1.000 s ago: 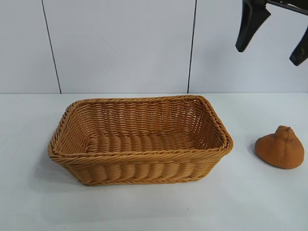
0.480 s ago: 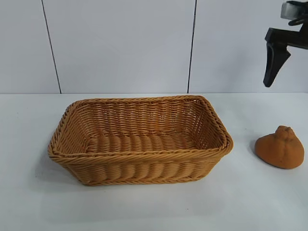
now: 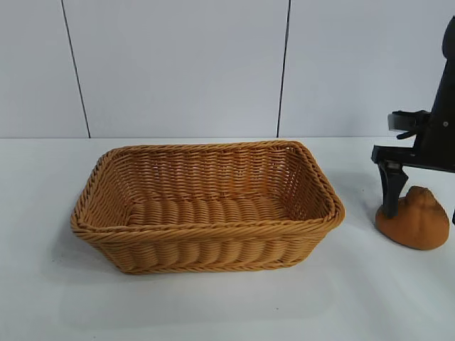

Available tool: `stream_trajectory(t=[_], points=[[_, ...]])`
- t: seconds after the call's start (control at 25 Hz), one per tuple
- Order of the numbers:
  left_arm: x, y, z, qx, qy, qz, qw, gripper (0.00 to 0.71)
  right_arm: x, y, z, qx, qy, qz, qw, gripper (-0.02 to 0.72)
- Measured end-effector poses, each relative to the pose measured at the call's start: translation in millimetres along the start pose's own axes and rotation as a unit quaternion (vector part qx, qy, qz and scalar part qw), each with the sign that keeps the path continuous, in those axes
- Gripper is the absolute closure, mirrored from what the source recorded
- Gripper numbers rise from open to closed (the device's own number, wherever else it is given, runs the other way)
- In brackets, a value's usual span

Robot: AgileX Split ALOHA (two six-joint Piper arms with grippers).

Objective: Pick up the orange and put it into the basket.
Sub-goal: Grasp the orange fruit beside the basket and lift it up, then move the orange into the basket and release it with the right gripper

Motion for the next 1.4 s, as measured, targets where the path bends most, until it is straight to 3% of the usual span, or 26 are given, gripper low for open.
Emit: stream_trajectory(t=[0.32, 0.64, 0.84, 1.04, 1.4], points=[[0, 0, 0.0, 0.000, 0.000, 0.000, 1.000, 0.098, -68, 2, 5, -0.019, 0.010, -0.078, 0.997, 0.661], [0, 0, 0.0, 0.000, 0.000, 0.000, 1.000, 0.098, -162, -2, 23, -0.043, 0.019, -0.181, 0.982, 0.661], [0, 0, 0.0, 0.000, 0.000, 0.000, 1.000, 0.098, -165, -3, 62, -0.089, 0.014, -0.188, 0.978, 0.661], [0, 0, 0.0, 0.000, 0.000, 0.000, 1.000, 0.098, -158, 10, 136, -0.163, 0.000, -0.179, 0.970, 0.661], [0, 0, 0.0, 0.000, 0.000, 0.000, 1.000, 0.098, -151, 38, 243, -0.255, -0.029, -0.211, 0.943, 0.661]])
Point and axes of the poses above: a point on each arm's last joint axis where the gripper is mounted, x pointing out along that axis toward the gripper, z along the wrist's bending axis when the last joint is at zero, y = z × x, the point moved 7 cm from there along x, pointing out along that axis toward the gripper, and after that the axes turned 6 degrees about -x, right-handed, at the moved point
